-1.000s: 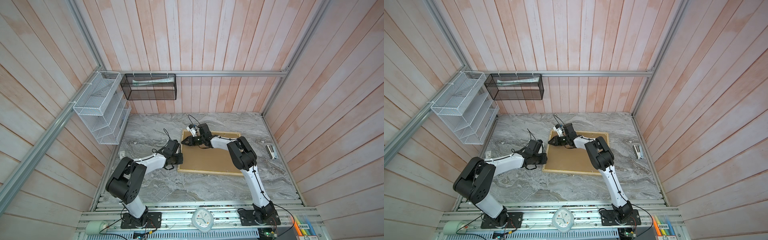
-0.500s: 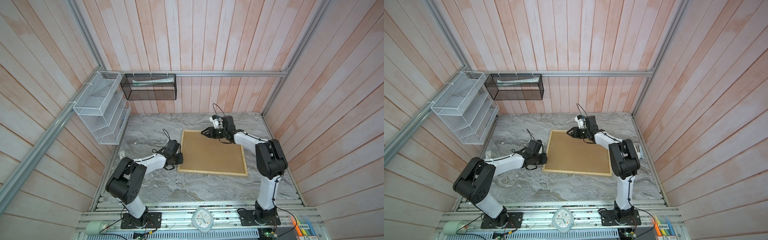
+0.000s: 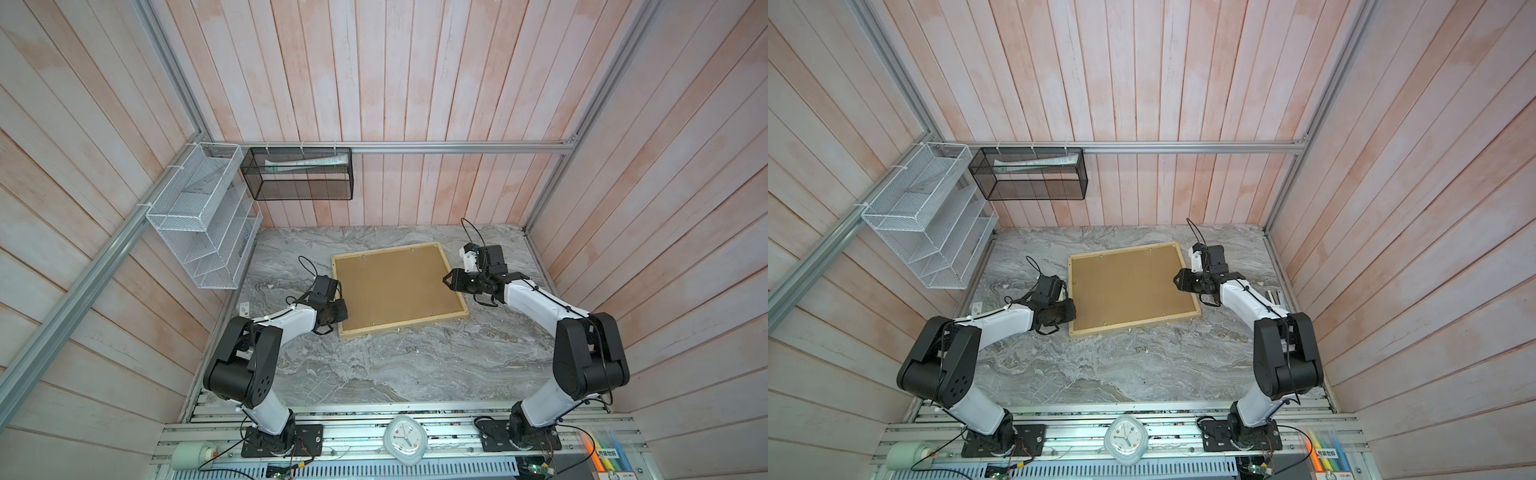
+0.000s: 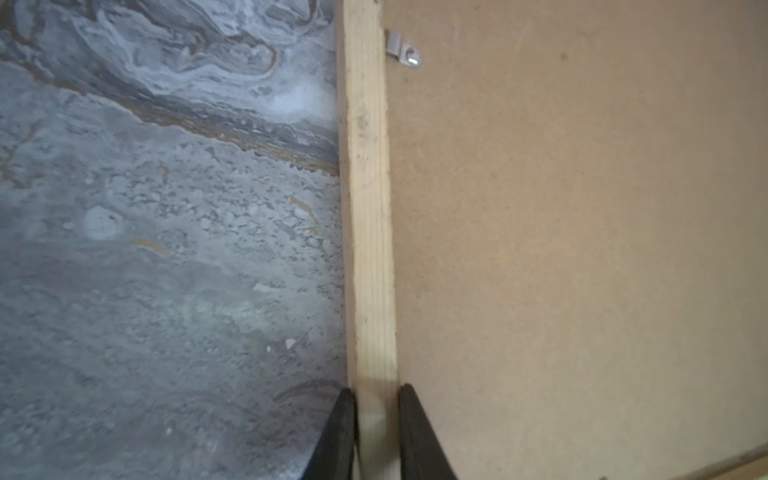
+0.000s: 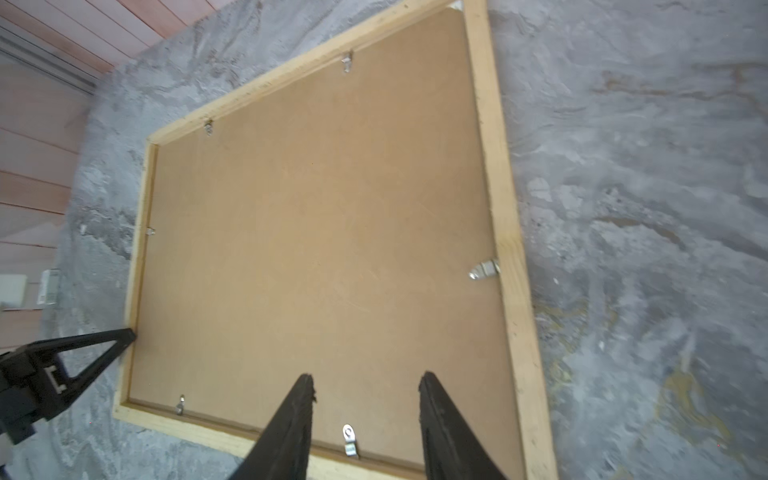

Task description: Put the photo into the frame

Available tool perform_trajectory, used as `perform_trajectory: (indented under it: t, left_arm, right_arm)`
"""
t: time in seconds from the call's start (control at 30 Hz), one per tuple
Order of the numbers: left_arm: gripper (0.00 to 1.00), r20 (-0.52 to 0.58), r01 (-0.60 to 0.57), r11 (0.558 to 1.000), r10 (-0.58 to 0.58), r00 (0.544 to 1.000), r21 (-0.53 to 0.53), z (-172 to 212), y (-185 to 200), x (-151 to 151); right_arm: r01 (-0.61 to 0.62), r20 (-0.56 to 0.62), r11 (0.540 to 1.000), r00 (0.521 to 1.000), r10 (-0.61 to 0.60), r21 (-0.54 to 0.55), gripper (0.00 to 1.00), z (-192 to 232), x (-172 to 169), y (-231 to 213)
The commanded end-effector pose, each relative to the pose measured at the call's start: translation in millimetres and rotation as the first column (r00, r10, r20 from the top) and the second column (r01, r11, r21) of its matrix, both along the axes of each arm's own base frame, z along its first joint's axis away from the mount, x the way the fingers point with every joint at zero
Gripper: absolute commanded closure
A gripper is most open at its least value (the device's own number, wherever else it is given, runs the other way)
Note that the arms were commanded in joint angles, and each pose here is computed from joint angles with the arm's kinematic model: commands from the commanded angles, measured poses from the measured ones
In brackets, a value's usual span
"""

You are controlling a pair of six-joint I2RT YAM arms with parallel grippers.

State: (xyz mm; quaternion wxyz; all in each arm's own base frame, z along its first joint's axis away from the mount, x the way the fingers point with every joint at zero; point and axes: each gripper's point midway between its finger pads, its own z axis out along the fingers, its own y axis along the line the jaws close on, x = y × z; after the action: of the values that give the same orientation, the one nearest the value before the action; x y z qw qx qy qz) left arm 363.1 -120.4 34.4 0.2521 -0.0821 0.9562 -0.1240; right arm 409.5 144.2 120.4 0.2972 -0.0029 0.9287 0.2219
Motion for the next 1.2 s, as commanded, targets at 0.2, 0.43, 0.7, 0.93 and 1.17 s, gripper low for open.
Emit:
perform_trajectory:
  t: [0.2, 0.43, 0.7, 0.93, 1.17]
  left_arm:
    - [0.59, 0.115, 0.029, 1.0, -0.03, 0.993, 0.007, 47, -1, -4]
    - [0.56, 0.166, 0.08, 0.997, -0.082, 0.983, 0.022, 61, -19, -24]
    - [0.54, 0.218, 0.142, 0.99, -0.136, 0.966, -0.013, 63, -47, -39]
    - [0.54, 0.218, 0.205, 0.979, -0.197, 0.956, -0.014, 57, -76, -46]
    - [0.54, 0.234, 0.284, 0.958, -0.287, 0.929, 0.049, 59, -106, -51]
  right_arm:
    - [0.081, -0.088, 0.968, 0.991, -0.104, -0.237, 0.57, -38, -14, -43]
    - [0.098, -0.12, 0.949, 0.983, -0.14, -0.3, 0.65, -55, -12, -51]
    - [0.085, -0.169, 0.933, 0.974, -0.152, -0.349, 0.7, -77, -14, -56]
    - [0.078, -0.178, 0.938, 0.973, -0.145, -0.338, 0.72, -81, -13, -53]
    - [0.062, -0.212, 0.933, 0.966, -0.145, -0.356, 0.76, -93, -14, -53]
